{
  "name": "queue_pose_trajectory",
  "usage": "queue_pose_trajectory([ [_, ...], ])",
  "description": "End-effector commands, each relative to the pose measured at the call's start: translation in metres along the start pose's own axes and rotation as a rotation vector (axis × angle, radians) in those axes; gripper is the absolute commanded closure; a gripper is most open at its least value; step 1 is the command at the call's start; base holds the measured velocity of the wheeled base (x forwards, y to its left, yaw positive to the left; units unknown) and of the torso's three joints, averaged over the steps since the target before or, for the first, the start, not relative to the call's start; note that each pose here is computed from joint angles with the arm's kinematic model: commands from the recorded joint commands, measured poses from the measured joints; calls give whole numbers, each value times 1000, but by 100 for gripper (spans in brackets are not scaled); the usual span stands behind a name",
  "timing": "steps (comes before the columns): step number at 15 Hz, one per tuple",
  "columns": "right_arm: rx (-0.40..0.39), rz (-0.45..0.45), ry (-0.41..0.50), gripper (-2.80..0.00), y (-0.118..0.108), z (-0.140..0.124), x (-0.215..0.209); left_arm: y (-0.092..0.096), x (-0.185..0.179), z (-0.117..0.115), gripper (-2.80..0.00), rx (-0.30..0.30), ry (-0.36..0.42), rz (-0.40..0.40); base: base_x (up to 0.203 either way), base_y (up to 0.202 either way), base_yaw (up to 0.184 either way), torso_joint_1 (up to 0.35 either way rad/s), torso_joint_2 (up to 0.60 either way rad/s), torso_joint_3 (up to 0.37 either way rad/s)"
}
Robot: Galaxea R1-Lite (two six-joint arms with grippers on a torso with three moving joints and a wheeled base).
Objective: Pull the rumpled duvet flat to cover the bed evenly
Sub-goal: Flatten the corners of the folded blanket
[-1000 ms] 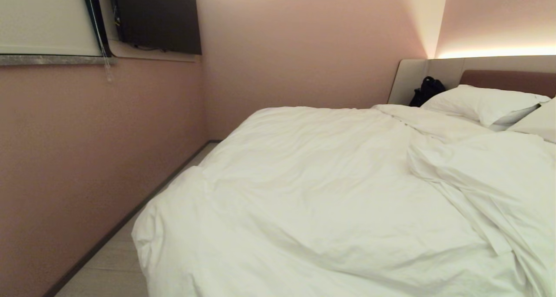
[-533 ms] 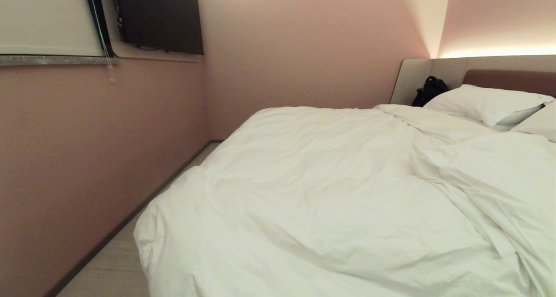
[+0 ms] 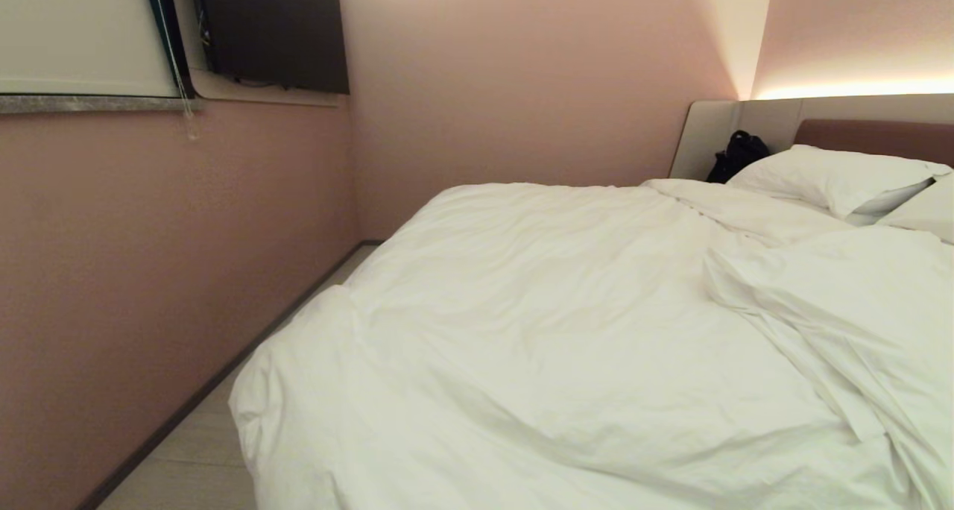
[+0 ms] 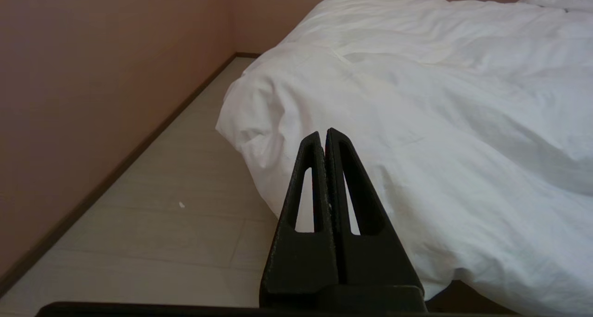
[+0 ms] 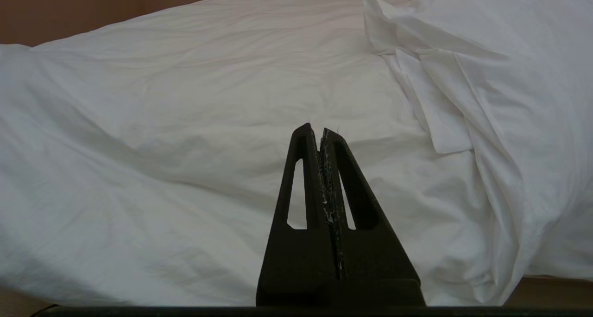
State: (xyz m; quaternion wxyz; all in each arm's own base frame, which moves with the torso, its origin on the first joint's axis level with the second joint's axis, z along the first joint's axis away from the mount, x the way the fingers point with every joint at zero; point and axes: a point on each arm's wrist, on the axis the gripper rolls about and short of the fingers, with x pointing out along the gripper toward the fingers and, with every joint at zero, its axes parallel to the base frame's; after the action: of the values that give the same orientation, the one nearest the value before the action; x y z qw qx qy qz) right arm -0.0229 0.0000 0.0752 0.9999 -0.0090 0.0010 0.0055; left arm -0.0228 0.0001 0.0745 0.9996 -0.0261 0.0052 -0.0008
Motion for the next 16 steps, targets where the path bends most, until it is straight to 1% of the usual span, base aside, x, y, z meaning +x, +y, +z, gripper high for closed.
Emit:
queue_pose_trajectory([
  [1, 0, 1, 1, 0, 0, 0, 0, 0, 0, 0, 0, -2, 2, 2, 0, 0, 0, 0, 0, 0],
  [2, 0, 0, 1, 0, 0, 0, 0, 0, 0, 1, 0, 0, 1, 3, 0, 0, 0, 0, 0, 0],
  [3, 0, 0, 1, 0, 0, 0, 0, 0, -2, 8, 0, -12, -15, 2, 0, 0, 0, 0, 0, 0],
  [4, 0, 1, 1, 0, 0, 0, 0, -1, -5, 22, 0, -54, -32, 1, 0, 0, 0, 0, 0, 0],
  [5, 0, 0, 1, 0, 0, 0, 0, -2, -9, 43, 0, -102, -45, -2, 0, 0, 0, 0, 0, 0],
  [6, 0, 0, 1, 0, 0, 0, 0, -3, -8, 60, 0, -136, 2, 0, 0, 0, 0, 0, 0, 0],
  [8, 0, 0, 1, 0, 0, 0, 0, -4, 14, 79, 0, -166, 209, 14, 0, 0, 0, 0, 0, 0],
  [10, 0, 0, 1, 0, 0, 0, 0, -5, 55, 87, 0, -163, 447, 35, 0, 0, 0, 0, 0, 0],
  [11, 0, 0, 1, 0, 0, 0, 0, -6, 77, 87, 0, -142, 535, 38, 0, 0, 0, 0, 0, 0],
  [13, 0, 0, 1, 0, 0, 0, 0, -7, 127, 79, 0, -43, 700, 20, 0, 0, 0, 0, 0, 0],
  [15, 0, 1, 1, 0, 0, 0, 0, -8, 172, 66, 0, 48, 826, -15, 0, 0, 0, 0, 0, 0],
  [16, 0, 0, 1, 0, 0, 0, 0, -9, 195, 57, 0, 71, 884, -27, 0, 0, 0, 0, 0, 0],
])
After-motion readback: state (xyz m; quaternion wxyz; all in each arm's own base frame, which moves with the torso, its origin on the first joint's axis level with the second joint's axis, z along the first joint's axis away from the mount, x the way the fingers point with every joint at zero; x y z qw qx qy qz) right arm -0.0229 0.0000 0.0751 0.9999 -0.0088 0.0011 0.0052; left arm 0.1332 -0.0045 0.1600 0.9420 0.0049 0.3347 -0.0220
